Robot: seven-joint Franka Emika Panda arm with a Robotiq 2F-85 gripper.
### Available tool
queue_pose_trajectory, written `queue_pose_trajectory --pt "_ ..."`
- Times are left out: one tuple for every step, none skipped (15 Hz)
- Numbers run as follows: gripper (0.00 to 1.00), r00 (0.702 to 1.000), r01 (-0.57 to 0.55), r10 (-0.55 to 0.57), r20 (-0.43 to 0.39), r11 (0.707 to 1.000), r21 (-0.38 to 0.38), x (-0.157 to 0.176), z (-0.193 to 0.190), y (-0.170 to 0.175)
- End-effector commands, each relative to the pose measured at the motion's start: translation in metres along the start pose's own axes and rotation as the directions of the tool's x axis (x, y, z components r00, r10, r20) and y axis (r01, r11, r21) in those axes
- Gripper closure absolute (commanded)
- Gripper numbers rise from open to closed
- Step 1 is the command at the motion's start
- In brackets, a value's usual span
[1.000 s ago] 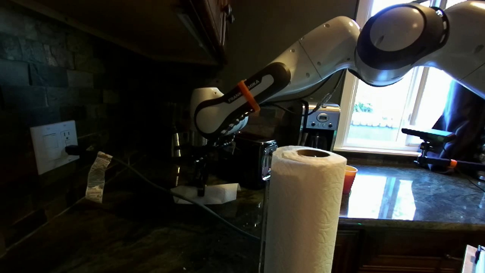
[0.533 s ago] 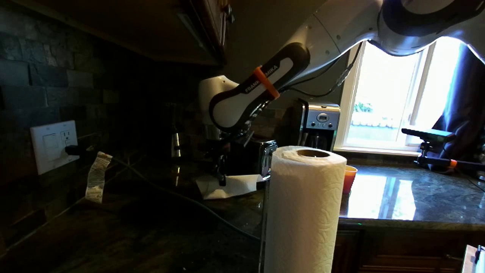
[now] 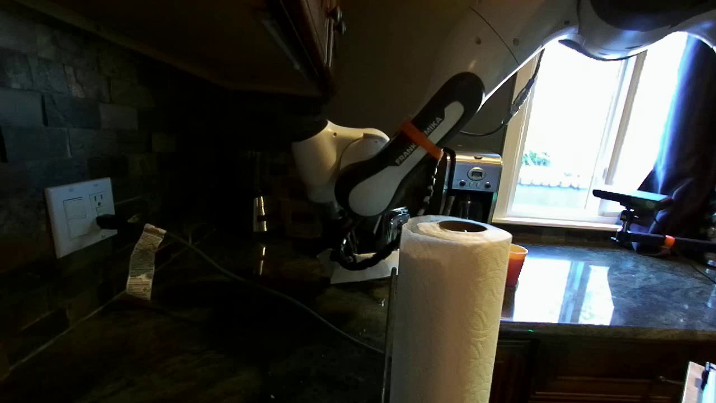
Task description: Use the napkin to wipe the countertop
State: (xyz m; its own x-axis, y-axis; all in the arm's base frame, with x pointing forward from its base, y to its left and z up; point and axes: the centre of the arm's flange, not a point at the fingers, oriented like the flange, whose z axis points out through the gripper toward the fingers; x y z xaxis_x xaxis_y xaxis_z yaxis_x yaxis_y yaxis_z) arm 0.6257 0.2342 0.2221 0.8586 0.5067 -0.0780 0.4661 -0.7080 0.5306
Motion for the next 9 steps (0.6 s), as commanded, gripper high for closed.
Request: queue_pose_trajectory --pt "0.99 0.999 -0.023 0.020 -0.038 0.996 -0.090 -0.020 0.020 -0.011" --pt "0.99 0.998 -0.026 0.021 -0.061 0.996 -0.083 -0.019 0.025 -0.014" --pt "0.99 0.996 -0.029 0.023 -0.091 0.998 -0.063 -0.019 0.031 -0.017" --pt "0.99 0.992 -0.034 0.029 -0.126 0.999 -0.041 -0.018 0.036 -0.021" --pt "0.99 0.987 -0.035 0.031 -0.156 0.999 -0.021 -0.018 0.040 -0.024" --pt "0.99 0.981 -0.031 0.033 -0.192 0.999 0.014 -0.018 0.045 -0.028" --pt "0.99 0.973 -0.021 0.031 -0.227 0.999 0.046 -0.018 0.050 -0.031" --pt "0.99 0.967 -0.012 0.030 -0.251 0.997 0.073 -0.018 0.054 -0.033" --pt "0.99 0.961 -0.001 0.030 -0.276 0.994 0.105 -0.019 0.057 -0.035"
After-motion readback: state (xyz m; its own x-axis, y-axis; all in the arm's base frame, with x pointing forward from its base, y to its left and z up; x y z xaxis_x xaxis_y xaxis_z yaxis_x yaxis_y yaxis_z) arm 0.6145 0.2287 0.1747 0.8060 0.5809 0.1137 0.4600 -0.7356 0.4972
